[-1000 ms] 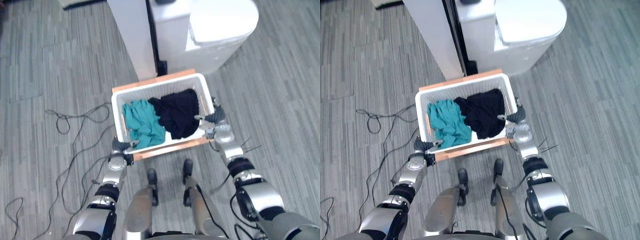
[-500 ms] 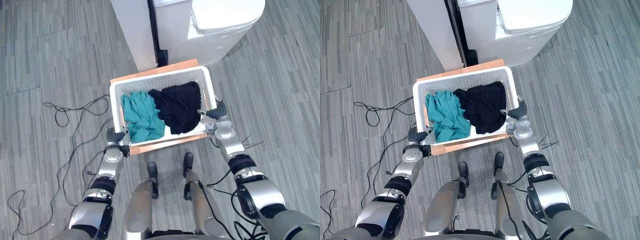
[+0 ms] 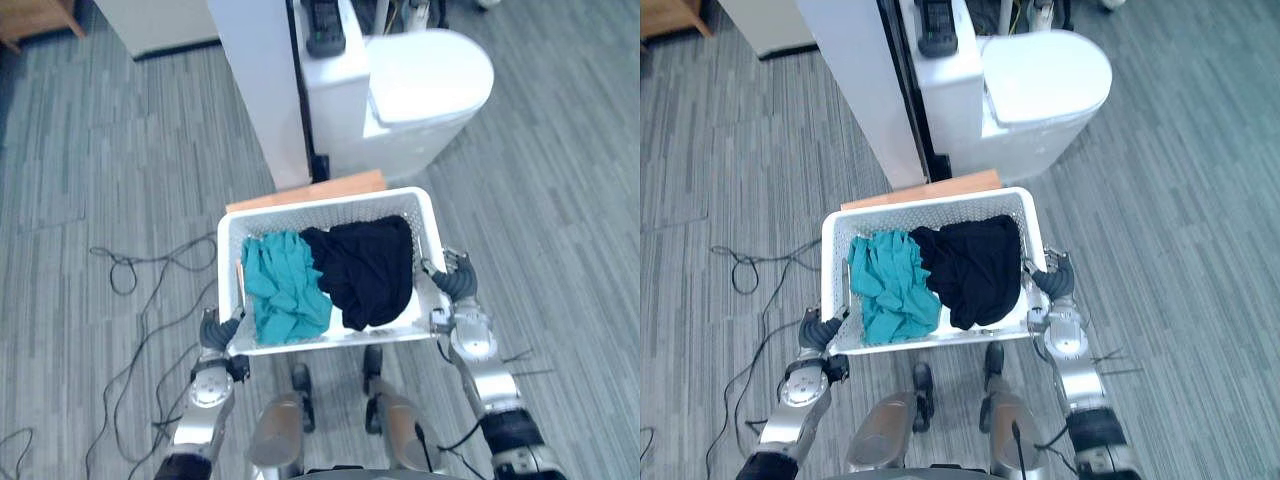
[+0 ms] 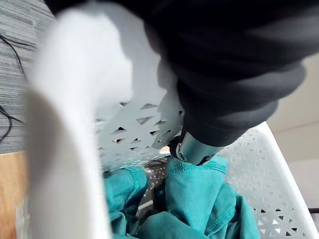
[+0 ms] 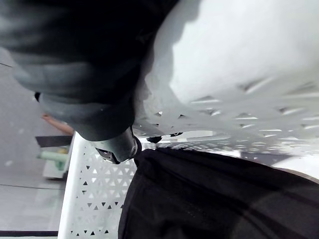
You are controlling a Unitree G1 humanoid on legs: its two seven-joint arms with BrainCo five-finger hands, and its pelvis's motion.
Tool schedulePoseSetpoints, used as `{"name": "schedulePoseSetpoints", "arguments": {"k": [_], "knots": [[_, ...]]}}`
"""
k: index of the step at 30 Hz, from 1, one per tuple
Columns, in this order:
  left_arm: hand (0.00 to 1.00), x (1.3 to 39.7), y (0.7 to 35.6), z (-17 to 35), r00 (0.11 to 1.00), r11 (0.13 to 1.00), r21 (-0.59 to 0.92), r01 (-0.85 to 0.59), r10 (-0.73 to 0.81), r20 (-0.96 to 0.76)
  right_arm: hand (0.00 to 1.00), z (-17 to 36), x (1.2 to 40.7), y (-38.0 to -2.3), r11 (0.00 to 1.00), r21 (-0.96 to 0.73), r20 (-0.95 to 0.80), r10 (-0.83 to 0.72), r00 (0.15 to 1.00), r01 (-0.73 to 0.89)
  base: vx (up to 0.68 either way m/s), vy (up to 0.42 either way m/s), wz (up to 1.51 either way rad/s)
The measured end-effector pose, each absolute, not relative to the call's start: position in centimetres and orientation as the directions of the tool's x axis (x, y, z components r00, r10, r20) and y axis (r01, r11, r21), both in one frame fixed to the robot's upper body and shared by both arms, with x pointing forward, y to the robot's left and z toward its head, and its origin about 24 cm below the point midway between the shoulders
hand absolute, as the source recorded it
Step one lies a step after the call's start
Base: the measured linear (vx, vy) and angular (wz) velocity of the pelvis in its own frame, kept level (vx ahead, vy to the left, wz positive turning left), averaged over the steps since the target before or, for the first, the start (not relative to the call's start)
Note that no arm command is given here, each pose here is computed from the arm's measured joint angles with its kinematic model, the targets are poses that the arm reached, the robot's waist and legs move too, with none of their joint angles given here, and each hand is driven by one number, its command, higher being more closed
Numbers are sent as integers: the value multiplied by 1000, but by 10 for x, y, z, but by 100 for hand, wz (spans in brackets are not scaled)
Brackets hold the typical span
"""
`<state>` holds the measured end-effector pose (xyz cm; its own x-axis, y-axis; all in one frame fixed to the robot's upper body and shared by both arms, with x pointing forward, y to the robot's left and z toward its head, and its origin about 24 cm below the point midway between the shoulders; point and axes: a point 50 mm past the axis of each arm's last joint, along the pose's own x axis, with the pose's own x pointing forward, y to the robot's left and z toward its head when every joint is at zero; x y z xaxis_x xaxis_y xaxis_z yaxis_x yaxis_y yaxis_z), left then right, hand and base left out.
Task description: Pick up the laundry basket with both hands and put the clothes into the washing machine.
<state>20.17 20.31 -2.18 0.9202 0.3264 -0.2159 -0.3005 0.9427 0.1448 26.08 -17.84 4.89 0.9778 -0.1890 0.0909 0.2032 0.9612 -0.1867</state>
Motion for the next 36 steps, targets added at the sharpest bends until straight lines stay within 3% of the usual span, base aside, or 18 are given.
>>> {"name": "schedulePoseSetpoints", "arguments": {"k": [8,19,25,36], "knots": [[100,200,201,-15,932,948,135,-290,311,-186,100,58,245,-182,961,-178,137,-187,973,210,-74,63,-95],[100,190,200,-21,922,945,155,-288,318,-222,100,42,253,-183,963,-199,61,-175,983,184,-25,-45,-159],[100,171,189,-36,900,950,140,-280,310,-308,100,32,253,-191,951,-272,12,-150,989,148,245,-82,-135],[100,171,189,-36,900,950,161,-267,306,-310,100,30,249,-193,951,-269,4,-155,988,150,368,173,-61]]}}
